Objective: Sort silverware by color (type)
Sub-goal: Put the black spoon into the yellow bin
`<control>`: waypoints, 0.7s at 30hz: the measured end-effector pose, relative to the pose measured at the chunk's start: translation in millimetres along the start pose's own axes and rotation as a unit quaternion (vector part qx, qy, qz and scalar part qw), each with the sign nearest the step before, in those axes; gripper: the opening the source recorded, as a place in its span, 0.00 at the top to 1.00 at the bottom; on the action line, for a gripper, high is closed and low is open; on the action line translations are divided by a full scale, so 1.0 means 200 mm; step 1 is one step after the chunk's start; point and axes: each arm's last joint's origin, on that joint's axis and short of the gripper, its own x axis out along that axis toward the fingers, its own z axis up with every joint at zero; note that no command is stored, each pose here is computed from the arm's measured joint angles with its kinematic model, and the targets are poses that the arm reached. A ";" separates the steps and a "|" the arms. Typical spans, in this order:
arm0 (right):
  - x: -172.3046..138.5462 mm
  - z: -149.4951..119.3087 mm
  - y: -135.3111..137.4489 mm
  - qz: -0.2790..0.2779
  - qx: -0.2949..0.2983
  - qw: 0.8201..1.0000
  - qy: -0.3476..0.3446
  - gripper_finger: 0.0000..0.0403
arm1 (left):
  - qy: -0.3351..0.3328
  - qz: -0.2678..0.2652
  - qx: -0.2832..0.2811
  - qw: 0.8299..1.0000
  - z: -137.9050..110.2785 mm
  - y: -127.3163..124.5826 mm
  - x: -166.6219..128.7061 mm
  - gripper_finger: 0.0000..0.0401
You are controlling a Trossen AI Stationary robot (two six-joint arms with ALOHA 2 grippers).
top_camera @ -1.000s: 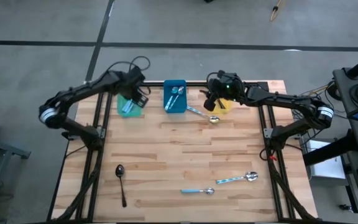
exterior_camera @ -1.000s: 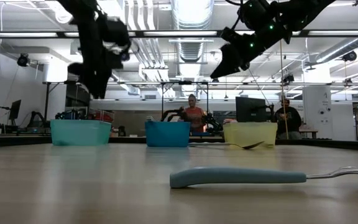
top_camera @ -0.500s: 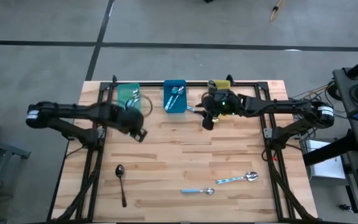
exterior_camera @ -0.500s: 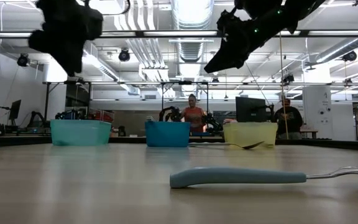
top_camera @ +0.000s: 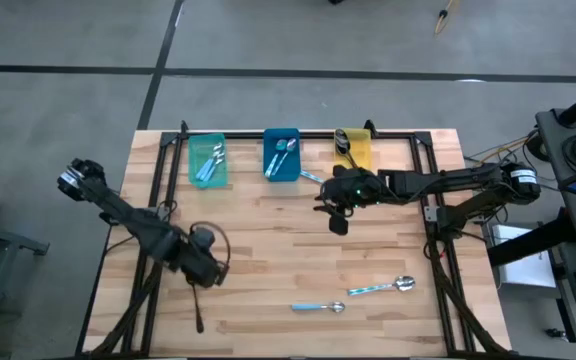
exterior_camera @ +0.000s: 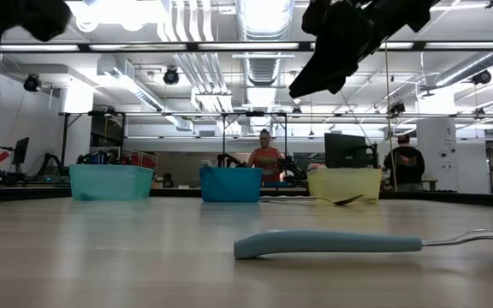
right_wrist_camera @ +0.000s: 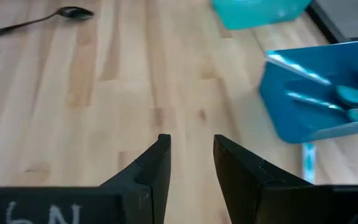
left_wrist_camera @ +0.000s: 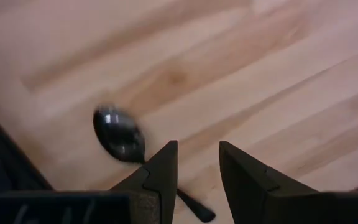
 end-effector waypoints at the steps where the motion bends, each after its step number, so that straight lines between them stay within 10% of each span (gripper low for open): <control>1: 0.00 0.00 0.02 0.005 0.000 1.000 0.001 0.72 | 0.002 0.006 -0.011 1.000 -0.03 -0.01 0.02 0.76; 21: -0.04 0.00 0.22 0.062 -0.012 0.998 -0.004 0.72 | 0.003 0.101 -0.056 0.993 -0.37 -0.07 0.34 0.57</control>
